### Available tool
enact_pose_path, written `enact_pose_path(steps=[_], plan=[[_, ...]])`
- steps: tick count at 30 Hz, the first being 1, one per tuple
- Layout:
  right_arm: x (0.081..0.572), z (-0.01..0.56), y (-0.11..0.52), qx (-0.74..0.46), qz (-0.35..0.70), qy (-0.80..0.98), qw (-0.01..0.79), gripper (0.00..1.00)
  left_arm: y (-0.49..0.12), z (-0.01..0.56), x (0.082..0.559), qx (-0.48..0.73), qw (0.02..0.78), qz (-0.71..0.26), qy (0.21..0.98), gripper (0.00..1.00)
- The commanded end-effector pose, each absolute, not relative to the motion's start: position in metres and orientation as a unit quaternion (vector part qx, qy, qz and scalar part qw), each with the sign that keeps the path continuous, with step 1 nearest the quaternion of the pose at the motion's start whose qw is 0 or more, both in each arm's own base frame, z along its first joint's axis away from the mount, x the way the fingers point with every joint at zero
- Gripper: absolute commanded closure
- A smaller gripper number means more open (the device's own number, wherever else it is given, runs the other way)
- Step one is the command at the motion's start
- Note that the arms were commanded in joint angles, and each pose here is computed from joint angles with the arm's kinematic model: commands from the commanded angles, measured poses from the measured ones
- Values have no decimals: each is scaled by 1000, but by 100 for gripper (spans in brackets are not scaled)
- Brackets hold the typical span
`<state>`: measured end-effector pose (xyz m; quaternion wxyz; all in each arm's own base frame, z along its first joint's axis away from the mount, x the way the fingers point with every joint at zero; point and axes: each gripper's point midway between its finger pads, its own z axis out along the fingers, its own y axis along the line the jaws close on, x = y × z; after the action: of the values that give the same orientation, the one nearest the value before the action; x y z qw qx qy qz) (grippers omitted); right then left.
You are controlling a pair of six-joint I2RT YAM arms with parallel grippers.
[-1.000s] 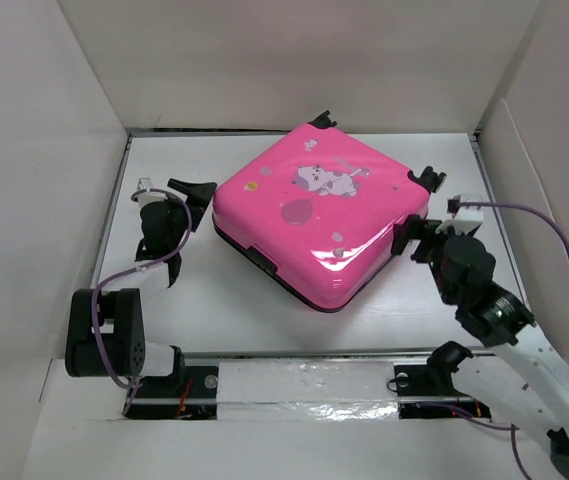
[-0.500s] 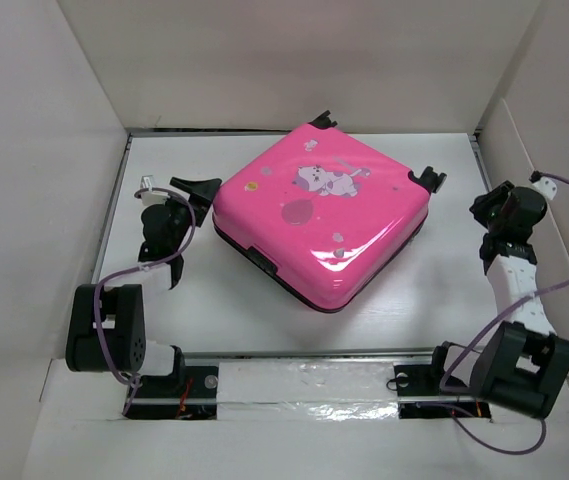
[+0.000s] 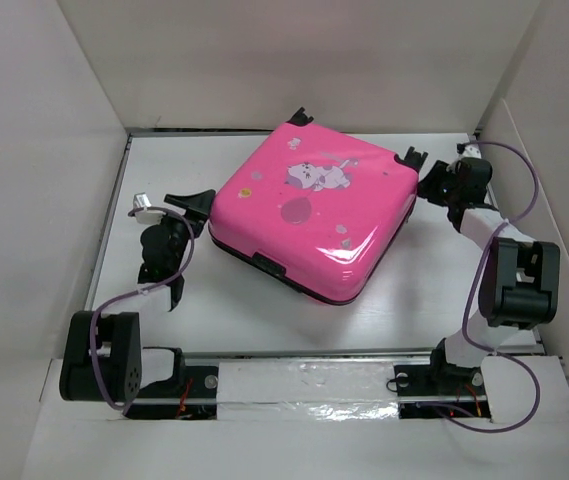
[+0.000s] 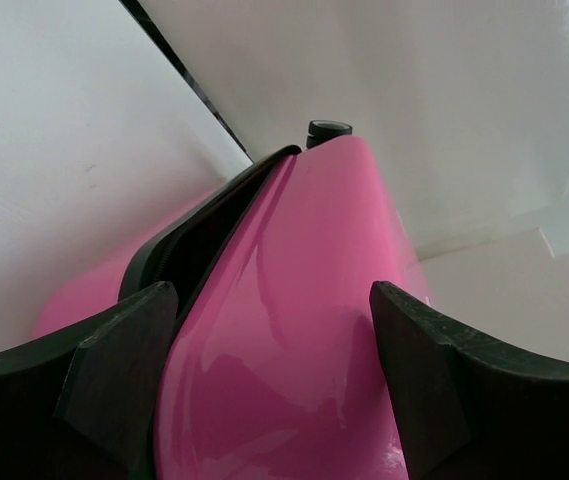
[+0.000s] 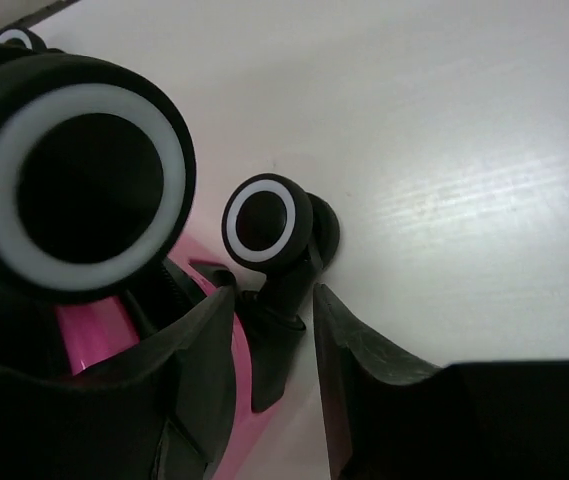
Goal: Pack the luggage
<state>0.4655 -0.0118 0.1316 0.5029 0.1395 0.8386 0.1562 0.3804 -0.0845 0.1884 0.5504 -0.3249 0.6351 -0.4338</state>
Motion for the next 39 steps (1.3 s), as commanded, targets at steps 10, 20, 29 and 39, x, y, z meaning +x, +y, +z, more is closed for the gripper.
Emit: enact_pose_path(steps=[10, 20, 29, 39], plan=[[460, 198, 42, 58, 261, 776, 571, 38, -89, 209, 342, -285, 573, -408, 651, 17], [444, 234, 15, 80, 279, 720, 630, 3, -70, 173, 332, -342, 528, -395, 670, 5], [479, 284, 15, 75, 504, 598, 620, 0, -71, 176, 326, -327, 526, -404, 673, 4], [507, 257, 35, 115, 590, 572, 558, 0, -68, 174, 307, -321, 519, -392, 689, 2]])
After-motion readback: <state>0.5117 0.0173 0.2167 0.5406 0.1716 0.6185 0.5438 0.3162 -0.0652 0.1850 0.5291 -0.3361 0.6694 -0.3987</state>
